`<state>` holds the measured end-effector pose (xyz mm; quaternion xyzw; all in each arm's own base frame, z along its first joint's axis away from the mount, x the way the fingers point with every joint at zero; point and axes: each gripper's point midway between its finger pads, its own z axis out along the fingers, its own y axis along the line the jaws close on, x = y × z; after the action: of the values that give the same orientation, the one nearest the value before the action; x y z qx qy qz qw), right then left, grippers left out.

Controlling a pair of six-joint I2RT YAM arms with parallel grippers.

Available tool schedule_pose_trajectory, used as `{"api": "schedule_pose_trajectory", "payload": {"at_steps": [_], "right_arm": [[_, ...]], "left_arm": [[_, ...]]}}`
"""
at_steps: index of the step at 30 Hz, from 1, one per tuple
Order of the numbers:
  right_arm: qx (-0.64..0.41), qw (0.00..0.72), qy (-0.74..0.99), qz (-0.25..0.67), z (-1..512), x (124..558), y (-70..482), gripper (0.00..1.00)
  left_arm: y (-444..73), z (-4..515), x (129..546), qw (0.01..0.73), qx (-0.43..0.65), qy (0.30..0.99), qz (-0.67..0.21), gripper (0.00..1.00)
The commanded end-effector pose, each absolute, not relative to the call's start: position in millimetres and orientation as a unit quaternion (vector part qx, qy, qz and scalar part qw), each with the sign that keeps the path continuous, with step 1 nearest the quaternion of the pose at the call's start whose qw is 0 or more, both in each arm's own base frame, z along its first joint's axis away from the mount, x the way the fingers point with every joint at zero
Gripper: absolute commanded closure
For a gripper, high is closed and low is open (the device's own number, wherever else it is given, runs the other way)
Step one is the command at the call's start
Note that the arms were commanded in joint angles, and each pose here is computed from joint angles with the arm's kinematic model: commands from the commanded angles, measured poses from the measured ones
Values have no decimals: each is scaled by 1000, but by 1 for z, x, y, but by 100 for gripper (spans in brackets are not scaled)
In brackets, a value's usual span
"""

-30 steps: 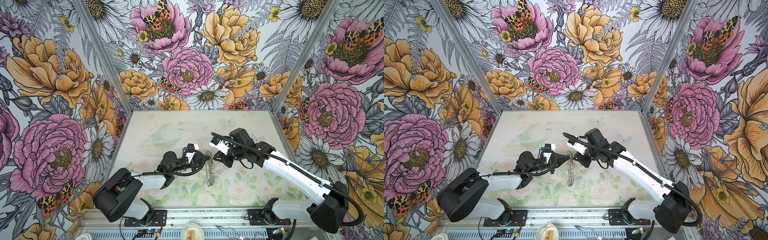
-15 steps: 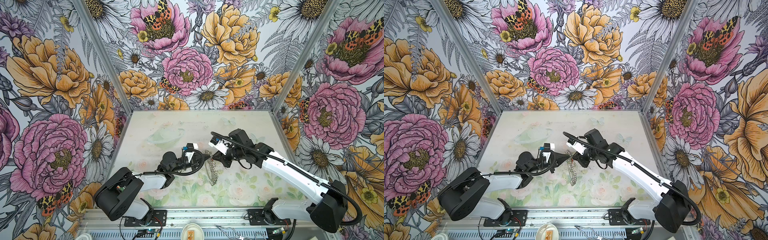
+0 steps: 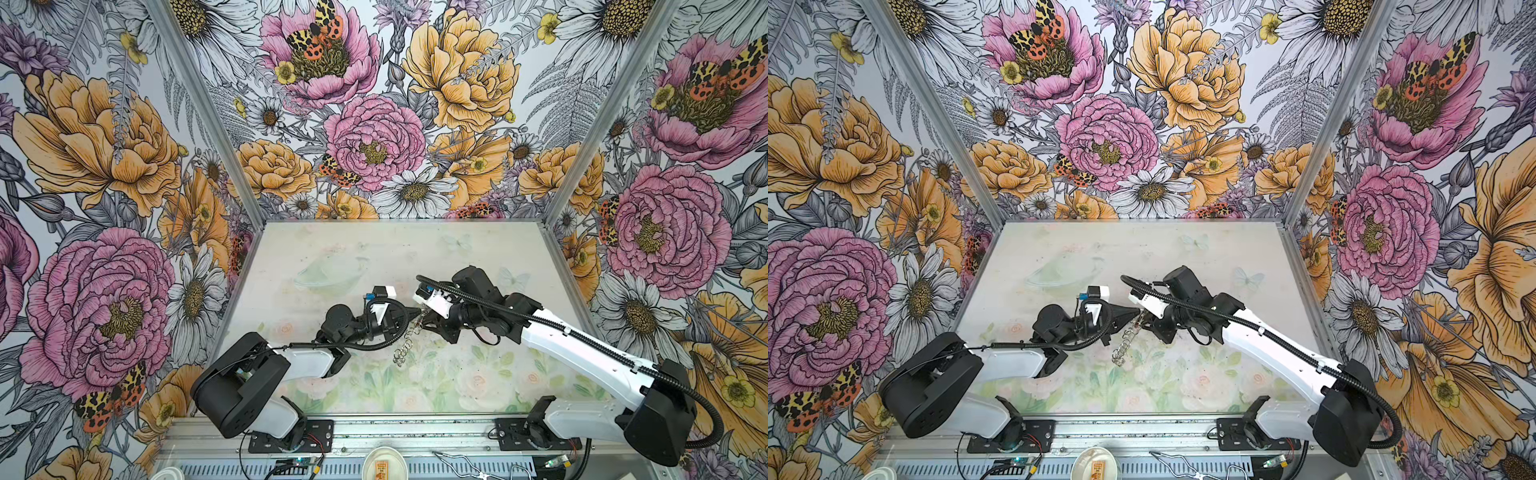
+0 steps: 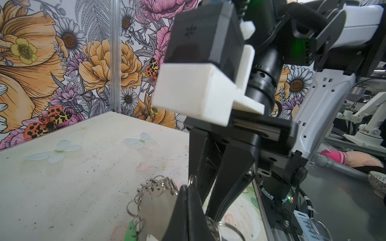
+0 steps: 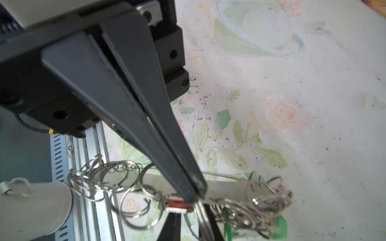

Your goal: Put the keys on the keyring

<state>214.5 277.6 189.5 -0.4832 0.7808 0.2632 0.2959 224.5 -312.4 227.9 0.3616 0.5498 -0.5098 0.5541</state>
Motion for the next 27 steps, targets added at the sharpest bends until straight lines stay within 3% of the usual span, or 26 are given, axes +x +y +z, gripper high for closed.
{"api": "schedule_pose_trajectory", "payload": {"at_steps": [1,10,27], "right_arm": [[-471,348,771,251,215,224,270,84],[-458,369,764,264,228,222,256,83],[-469,370,741,307,231,221,271,92]], "left_arm": [[-310,240,225,579,355,532,-505,100],[-309,239,221,573,361,531,-510,100],[-312,240,214,558,369,517,-534,100]]}}
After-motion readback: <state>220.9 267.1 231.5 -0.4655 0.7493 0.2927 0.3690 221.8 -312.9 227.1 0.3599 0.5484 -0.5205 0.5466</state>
